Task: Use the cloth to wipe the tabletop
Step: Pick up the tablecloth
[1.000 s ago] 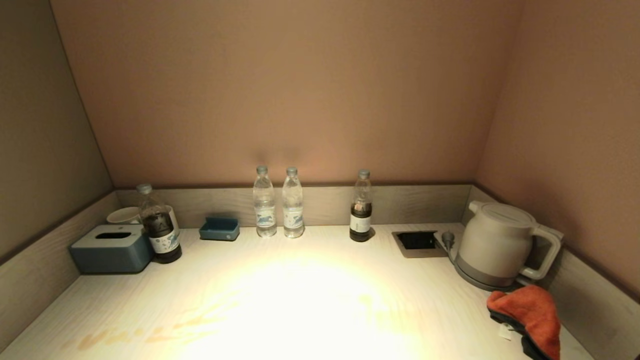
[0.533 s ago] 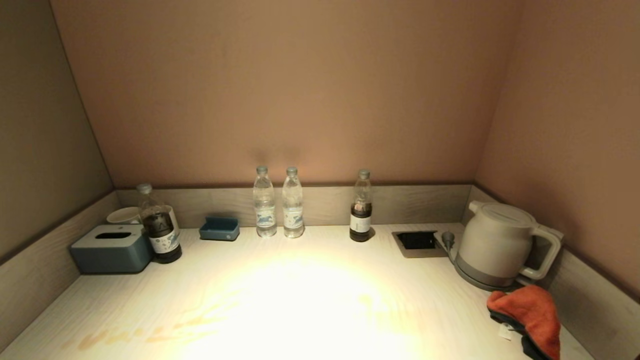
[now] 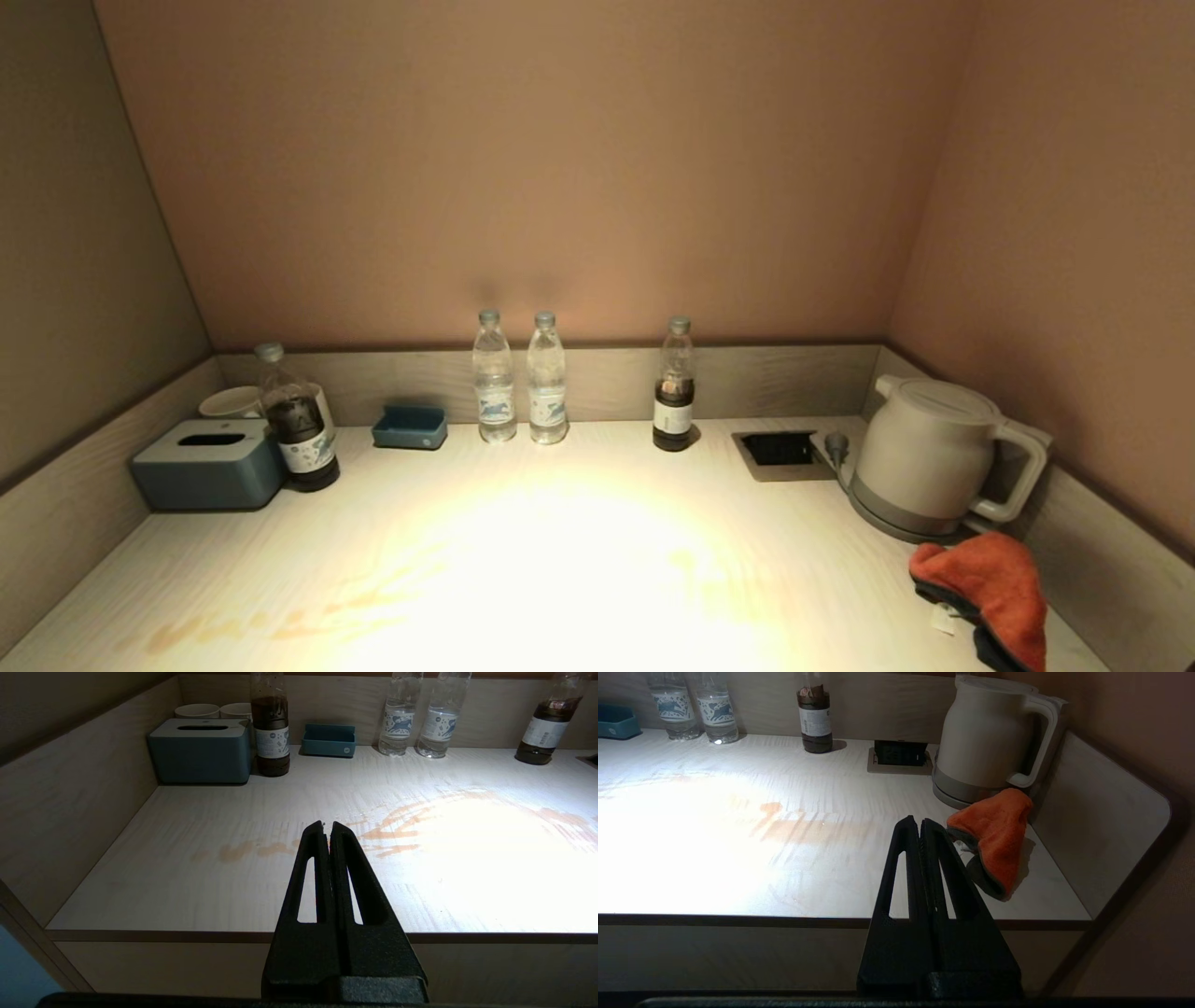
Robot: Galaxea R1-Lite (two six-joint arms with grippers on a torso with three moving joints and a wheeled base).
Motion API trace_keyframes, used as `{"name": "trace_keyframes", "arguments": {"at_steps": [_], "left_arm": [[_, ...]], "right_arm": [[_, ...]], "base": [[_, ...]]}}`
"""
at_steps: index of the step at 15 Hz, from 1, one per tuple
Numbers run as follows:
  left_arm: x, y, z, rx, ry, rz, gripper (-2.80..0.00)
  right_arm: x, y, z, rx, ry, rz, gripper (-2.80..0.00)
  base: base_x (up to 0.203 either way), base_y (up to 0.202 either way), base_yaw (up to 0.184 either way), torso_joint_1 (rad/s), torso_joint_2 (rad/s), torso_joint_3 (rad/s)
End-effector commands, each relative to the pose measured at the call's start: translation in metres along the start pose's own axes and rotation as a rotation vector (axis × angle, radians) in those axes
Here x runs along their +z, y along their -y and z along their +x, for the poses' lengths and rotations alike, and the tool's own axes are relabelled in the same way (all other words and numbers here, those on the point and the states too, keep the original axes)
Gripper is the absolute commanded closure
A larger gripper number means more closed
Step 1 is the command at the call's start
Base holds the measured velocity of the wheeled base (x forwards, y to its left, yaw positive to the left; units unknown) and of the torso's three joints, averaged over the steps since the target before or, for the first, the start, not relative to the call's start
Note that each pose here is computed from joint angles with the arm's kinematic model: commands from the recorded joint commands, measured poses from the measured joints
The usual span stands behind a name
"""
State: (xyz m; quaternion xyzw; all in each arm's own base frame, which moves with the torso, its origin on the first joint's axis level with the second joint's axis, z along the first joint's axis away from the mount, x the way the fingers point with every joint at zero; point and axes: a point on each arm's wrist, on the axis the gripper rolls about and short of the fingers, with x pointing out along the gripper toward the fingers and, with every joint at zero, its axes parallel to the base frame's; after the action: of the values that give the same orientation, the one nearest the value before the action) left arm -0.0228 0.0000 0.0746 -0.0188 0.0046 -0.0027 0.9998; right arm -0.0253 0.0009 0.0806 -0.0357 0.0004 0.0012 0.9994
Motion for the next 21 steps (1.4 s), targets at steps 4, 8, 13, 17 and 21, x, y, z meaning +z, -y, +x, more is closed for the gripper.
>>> {"name": "trace_keyframes", "arguments": {"at_steps": [4,8,13,17,21], "left_arm": [[0.000,0.000,0.000,-0.001,0.000,-0.001,0.00],[0.000,0.000,0.000,-0.001,0.000,-0.001,0.00],[0.000,0.000,0.000,-0.001,0.000,-0.001,0.00],[0.000,0.000,0.000,-0.001,0.000,-0.001,0.00],[0.000,0.000,0.000,-0.001,0.000,-0.001,0.00]], "right_arm": [[0.064,0.003,-0.027,0.023,0.112,-0.004,0.00],[0.105,0.006,-0.011,0.025,0.012,0.003,0.00],[0.129,0.015,0.068,-0.076,-0.317,0.026,0.00],[0.116,0.038,0.180,-0.181,-0.660,0.037,0.00],[0.069,0.059,0.268,-0.320,-0.898,0.014,0.00]], "base": [[0.000,0.000,0.000,0.000,0.00,0.000],[0.000,0.000,0.000,0.000,0.00,0.000],[0.000,0.000,0.000,0.000,0.00,0.000],[0.000,0.000,0.000,0.000,0.00,0.000],[0.000,0.000,0.000,0.000,0.00,0.000]]}}
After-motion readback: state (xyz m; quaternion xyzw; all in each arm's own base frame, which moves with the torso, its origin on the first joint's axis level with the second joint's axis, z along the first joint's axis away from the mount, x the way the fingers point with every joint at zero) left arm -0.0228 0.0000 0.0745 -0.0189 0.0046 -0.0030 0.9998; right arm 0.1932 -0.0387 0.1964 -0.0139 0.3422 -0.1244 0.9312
